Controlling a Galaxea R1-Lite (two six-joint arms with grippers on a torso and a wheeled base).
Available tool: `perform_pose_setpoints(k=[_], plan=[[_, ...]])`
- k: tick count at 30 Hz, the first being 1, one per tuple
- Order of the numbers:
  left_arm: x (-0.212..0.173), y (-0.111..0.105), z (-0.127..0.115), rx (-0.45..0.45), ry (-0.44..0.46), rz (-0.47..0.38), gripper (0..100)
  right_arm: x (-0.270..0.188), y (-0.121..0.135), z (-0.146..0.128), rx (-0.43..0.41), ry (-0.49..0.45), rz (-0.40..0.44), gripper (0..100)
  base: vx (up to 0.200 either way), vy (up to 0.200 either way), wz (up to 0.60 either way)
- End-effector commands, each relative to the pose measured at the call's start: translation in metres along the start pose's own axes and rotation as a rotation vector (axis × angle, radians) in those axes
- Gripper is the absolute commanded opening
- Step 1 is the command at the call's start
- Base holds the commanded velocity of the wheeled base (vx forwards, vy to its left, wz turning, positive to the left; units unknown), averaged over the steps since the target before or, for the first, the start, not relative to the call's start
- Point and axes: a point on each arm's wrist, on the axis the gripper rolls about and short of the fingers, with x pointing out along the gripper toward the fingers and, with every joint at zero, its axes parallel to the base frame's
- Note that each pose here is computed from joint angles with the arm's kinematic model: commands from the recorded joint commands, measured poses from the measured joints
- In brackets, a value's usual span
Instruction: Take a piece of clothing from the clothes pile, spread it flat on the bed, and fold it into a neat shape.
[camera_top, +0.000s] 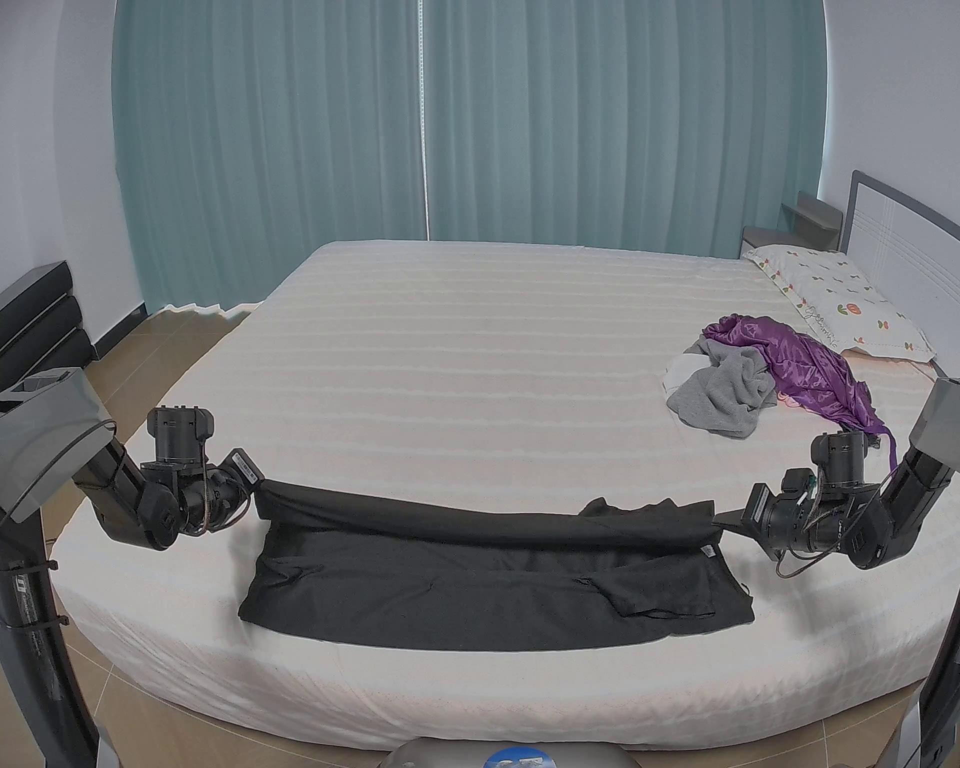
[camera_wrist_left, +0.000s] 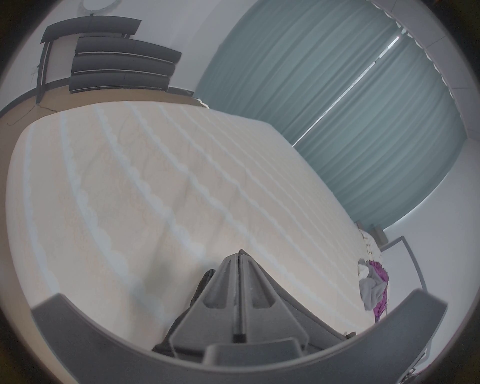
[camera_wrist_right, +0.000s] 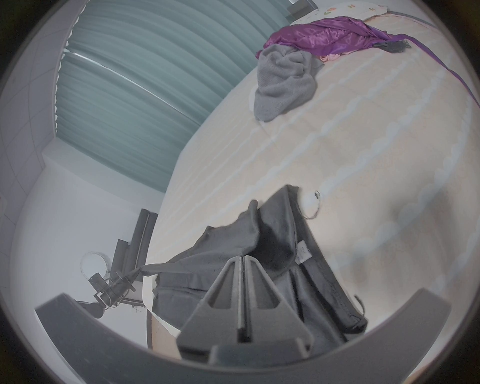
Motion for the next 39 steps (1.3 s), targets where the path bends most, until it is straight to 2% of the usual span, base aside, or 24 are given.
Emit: perform_pose_setpoints(k=[1, 6, 12, 20, 26, 33, 39], plan=[[0.001, 0.000, 0.011, -0.018, -0.035, -0.013, 0, 0.000, 0.004, 0.002, 0.004, -0.022, 0.018, 0, 0.000, 0.000, 0.00], [0.006, -0.006, 0.017, -0.019, -0.035, -0.058, 0, 0.001, 0.008, 0.012, 0.007, -0.055, 0.033, 0, 0.000, 0.000, 0.00], [0.024, -0.022, 0.035, -0.058, -0.091, -0.120, 0, 0.013, 0.017, 0.032, 0.022, -0.120, 0.044, 0, 0.000, 0.000, 0.00], [0.045, -0.025, 0.040, -0.061, -0.110, -0.140, 0, 0.042, 0.023, 0.058, 0.004, -0.222, 0.035, 0, 0.000, 0.000, 0.00], [0.055, -0.028, 0.044, -0.061, -0.128, -0.157, 0, 0.066, 0.039, 0.078, -0.038, -0.319, 0.054, 0, 0.000, 0.000, 0.00], [0.058, -0.033, 0.049, -0.103, -0.143, -0.182, 0, 0.081, 0.046, 0.086, -0.052, -0.373, 0.052, 0, 0.000, 0.000, 0.00], [0.062, -0.029, 0.045, -0.104, -0.130, -0.170, 0, 0.081, 0.044, 0.084, -0.052, -0.372, 0.038, 0, 0.000, 0.000, 0.00]])
